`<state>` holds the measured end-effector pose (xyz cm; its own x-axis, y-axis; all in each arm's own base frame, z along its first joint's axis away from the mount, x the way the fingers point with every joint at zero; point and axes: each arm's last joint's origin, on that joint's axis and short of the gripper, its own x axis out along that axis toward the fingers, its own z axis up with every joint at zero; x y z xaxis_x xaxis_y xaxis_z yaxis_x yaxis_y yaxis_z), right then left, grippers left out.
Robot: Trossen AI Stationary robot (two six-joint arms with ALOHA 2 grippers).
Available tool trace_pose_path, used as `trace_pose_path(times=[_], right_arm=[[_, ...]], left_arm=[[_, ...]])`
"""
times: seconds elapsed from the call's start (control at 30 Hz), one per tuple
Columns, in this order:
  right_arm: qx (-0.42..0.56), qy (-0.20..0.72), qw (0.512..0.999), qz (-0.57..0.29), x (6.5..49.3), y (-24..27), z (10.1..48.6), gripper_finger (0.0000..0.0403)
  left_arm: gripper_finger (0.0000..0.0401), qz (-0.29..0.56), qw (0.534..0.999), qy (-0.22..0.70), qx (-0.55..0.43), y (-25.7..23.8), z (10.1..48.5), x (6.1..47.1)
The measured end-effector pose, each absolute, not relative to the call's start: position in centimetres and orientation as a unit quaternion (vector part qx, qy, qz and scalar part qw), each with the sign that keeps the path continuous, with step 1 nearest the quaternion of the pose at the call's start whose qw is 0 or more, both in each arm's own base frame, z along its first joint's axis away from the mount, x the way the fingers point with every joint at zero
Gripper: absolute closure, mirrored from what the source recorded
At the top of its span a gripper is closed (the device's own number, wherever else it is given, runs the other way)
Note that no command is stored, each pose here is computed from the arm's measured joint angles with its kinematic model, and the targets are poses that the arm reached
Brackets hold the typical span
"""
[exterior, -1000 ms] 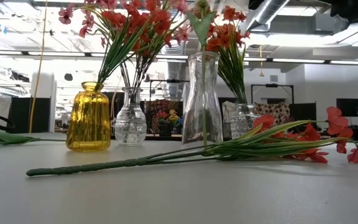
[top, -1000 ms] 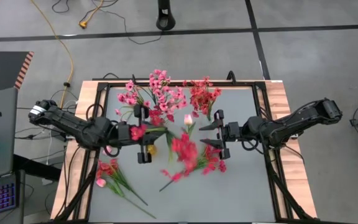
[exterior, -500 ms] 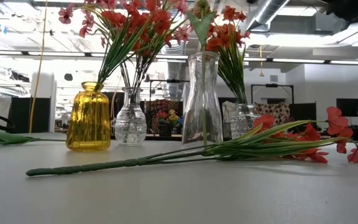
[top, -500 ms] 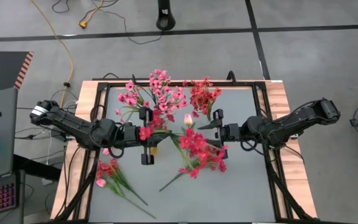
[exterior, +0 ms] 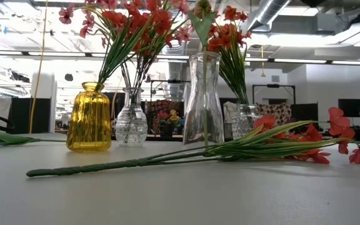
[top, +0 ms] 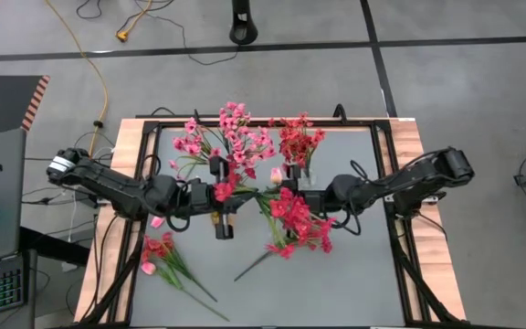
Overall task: Sort flowers into vase by color
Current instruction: Put the left red flowers into the yellow vase
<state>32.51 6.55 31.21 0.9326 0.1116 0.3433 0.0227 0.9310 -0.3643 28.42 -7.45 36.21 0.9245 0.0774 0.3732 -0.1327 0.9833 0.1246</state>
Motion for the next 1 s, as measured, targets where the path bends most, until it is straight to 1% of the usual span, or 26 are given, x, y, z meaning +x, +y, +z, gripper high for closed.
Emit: trace_pose_path(times=[0.33, 0.43, 0.57, 0.87, 1.0], right_arm=[[-0.179, -0.208, 0.961, 0.018, 32.4, 6.6, 32.6, 0.0185], [-0.178, -0.213, 0.961, 0.018, 32.4, 6.7, 32.7, 0.0198], [-0.177, -0.217, 0.96, 0.018, 32.3, 6.7, 32.8, 0.0239], [-0.176, -0.217, 0.96, 0.018, 32.3, 6.7, 32.8, 0.0365], [-0.172, -0.214, 0.961, 0.02, 32.3, 6.7, 32.7, 0.0369]], left_arm=[[0.0401, 0.048, 0.985, -0.147, 0.081, -7.6, 35.4, 28.7], [0.0401, 0.05, 0.986, -0.138, 0.079, -7.6, 35.3, 28.7], [0.0401, 0.048, 0.988, -0.13, 0.068, -7.6, 35.1, 28.8], [0.0401, 0.043, 0.99, -0.128, 0.037, -7.6, 35.1, 28.8], [0.0397, 0.039, 0.991, -0.124, 0.013, -7.6, 35.0, 28.8]])
